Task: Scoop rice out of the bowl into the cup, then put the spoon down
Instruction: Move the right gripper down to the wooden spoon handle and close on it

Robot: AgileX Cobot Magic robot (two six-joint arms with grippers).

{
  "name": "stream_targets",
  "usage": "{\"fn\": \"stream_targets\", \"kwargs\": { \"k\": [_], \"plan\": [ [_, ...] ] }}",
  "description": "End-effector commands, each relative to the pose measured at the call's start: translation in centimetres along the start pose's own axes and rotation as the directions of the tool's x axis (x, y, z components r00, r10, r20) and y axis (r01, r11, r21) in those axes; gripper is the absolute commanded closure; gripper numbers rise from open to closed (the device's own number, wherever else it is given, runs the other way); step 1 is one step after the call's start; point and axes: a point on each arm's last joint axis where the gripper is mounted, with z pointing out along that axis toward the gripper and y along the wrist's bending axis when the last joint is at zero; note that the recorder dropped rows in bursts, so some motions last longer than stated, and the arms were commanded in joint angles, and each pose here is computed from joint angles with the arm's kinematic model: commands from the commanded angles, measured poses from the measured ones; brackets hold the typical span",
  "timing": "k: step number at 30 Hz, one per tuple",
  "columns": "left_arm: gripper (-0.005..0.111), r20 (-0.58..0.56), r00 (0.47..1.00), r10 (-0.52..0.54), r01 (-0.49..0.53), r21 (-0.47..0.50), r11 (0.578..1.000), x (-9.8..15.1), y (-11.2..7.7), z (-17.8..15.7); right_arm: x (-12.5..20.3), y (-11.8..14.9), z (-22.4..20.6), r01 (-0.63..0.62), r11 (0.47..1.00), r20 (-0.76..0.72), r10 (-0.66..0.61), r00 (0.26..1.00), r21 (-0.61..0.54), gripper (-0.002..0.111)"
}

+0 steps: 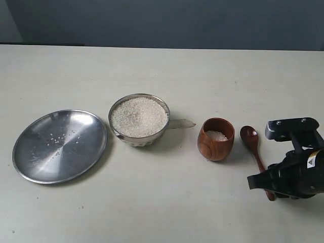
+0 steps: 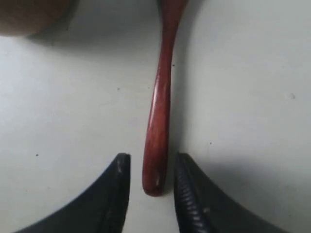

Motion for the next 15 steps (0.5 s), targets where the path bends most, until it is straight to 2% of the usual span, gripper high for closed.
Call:
{"fn": "stream_targets", "kwargs": {
  "k": [1,15],
  "plan": [
    [0.106,0.006,1.0,0.003,-0.003,0.006,1.0,-0.2,-0.1,0.0,0.1,0.0,0.6,-0.002,1.0,-0.009,0.002,1.0,0.003,0.077],
    [0.106,0.006,1.0,0.004,-0.005,0.005,1.0,-0.2,-0.1,0.0,0.4,-0.2,2.8,-0.005,1.0,-0.057,0.006,0.998,0.019,0.079]
  ]
}}
